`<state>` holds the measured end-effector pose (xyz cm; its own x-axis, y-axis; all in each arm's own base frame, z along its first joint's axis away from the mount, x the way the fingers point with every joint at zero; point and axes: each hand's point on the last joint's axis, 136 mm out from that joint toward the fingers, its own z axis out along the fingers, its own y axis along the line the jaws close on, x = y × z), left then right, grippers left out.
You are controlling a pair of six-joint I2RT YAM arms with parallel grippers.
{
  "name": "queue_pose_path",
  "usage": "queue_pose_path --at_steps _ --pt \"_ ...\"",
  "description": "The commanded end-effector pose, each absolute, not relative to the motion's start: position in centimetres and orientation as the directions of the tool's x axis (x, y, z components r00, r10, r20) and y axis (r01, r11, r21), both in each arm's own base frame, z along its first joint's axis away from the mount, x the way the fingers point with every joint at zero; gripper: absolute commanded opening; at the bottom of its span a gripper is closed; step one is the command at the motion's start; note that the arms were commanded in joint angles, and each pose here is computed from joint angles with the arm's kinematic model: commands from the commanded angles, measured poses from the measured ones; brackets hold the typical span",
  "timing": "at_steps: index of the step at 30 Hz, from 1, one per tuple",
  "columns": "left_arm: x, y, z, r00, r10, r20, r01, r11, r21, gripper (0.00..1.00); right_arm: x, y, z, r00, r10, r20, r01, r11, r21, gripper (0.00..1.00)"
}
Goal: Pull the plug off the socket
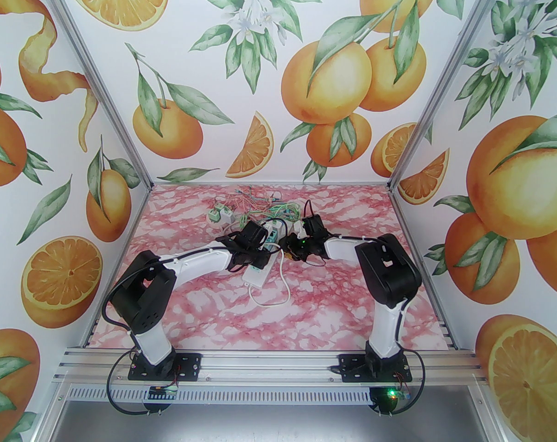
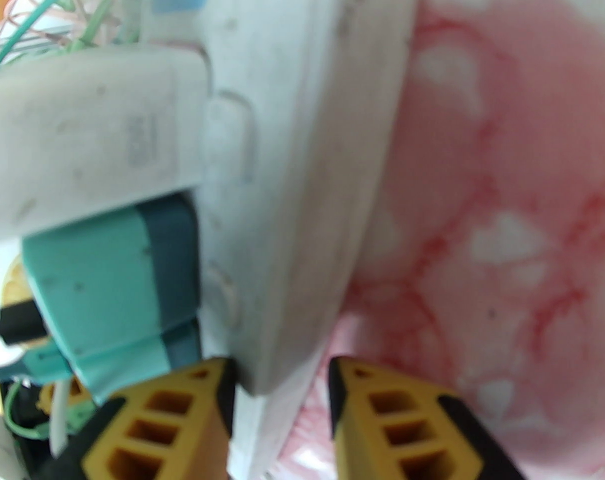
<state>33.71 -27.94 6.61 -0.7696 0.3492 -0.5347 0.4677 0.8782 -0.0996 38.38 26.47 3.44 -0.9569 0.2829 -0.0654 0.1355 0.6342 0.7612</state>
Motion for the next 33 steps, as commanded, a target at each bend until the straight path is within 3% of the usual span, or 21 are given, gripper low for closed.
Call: queue_pose_path --at_steps 1,9,33 --pt "34.3 -28.8 7.6 -0.768 0.334 -0.546 0.469 0.874 -0.126 0.24 37.9 26.0 1.5 -0.962 0.268 -0.057 0.152 0.695 0.702 0.35" --pt "34.4 -28.9 8.7 -0.7 0.448 -0.556 0.503 0.862 0.061 0.2 36.7 24.5 -0.9 -0.964 0.266 -0.019 0.198 0.761 0.617 0.32" --pt "33.6 -24.3 14.9 -0.743 0.261 -0.616 0.412 0.904 -0.115 0.17 36.0 23.6 -0.6 -0.966 0.256 -0.039 0.185 0.789 0.586 0.32"
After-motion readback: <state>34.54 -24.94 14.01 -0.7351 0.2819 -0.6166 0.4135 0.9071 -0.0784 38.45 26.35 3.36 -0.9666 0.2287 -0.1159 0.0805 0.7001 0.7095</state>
